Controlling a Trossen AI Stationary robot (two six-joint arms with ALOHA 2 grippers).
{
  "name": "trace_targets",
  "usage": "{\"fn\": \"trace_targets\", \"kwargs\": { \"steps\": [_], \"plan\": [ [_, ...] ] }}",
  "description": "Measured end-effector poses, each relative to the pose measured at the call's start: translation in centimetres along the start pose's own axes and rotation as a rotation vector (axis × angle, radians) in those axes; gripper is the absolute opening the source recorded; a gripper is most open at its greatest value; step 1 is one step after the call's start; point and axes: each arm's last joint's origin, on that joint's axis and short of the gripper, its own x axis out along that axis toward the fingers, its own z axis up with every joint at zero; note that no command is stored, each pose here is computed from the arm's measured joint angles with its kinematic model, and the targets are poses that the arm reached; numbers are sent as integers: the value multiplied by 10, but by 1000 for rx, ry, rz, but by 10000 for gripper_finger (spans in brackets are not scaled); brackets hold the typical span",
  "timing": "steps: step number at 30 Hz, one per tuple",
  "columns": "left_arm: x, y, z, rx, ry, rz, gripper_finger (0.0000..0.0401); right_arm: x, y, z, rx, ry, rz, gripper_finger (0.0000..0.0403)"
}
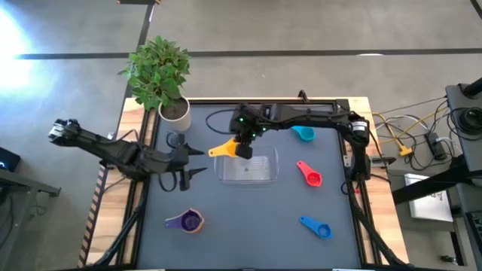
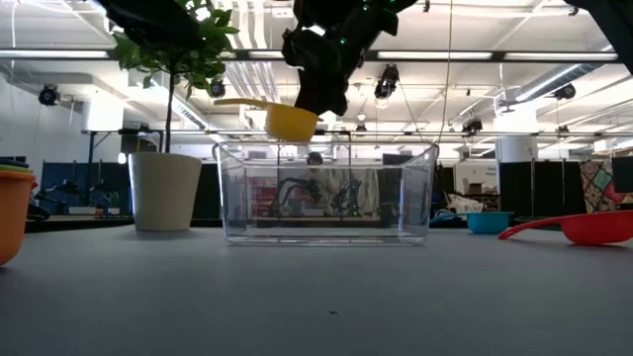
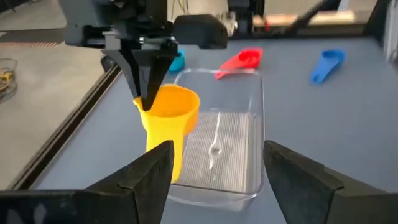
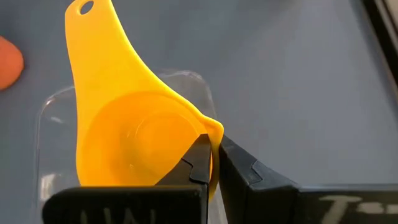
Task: Nest measuring cups in basket
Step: Stack the yellow measuring cup on top of the violet measuring cup
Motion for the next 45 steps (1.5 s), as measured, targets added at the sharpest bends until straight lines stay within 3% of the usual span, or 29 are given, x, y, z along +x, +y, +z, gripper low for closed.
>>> {"fn": "trace_targets", "kwargs": {
  "steps": [4,8,13,18,30,45],
  "plan": [
    [12,-7,4,69,110,28,230,3,4,-2,19,0,6,8],
    [23,-13,9,108,213,123,230,2,10,2,26,-25,11,8],
    [35,-20,22,128,248,213,230,-1,19,6,17,-36,-5,8],
    [47,-28,32,143,261,219,230,0,29,6,-2,-34,-6,8],
    [67,-36,24,179,333,233,228,1,45,6,-34,-37,18,8],
    [69,-30,23,163,370,200,124,2,47,6,-40,-44,18,8]
  ]
}}
